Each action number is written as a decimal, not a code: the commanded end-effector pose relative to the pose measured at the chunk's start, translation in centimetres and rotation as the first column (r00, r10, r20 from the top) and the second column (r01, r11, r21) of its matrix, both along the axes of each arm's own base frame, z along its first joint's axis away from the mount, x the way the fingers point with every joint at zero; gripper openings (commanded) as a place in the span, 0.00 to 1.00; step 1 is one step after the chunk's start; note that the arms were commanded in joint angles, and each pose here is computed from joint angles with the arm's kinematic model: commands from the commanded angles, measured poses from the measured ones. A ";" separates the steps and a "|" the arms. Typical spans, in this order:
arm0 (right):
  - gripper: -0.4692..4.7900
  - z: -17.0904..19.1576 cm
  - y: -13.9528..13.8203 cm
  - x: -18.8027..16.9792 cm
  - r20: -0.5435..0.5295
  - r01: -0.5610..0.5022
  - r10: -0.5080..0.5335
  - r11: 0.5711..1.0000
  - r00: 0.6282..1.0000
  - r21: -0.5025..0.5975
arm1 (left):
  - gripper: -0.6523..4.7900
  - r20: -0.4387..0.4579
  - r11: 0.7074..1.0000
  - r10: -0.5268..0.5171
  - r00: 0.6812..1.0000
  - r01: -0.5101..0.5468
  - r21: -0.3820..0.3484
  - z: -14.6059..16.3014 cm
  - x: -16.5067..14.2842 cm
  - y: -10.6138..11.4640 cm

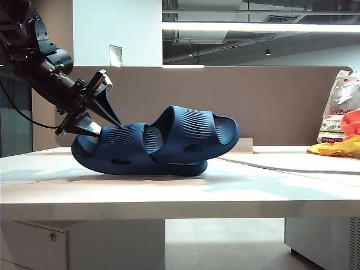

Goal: Interlock the pair of blue slippers on the table with their fronts facing up.

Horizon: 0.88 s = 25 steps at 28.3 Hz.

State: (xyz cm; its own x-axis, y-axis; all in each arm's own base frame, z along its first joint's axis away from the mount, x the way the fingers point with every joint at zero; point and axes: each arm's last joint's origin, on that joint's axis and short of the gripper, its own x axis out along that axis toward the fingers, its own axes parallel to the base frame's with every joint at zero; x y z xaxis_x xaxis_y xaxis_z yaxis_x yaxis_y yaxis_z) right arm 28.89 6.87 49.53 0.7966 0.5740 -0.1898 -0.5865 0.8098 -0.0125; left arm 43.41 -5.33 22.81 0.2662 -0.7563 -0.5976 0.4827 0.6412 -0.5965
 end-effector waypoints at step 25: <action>0.64 0.2 0.2 -0.1 0.025 -0.057 0.057 0.998 0.998 0.004 | 0.81 -0.251 0.954 0.266 0.931 -0.292 -0.072 1.3 0.4 3.2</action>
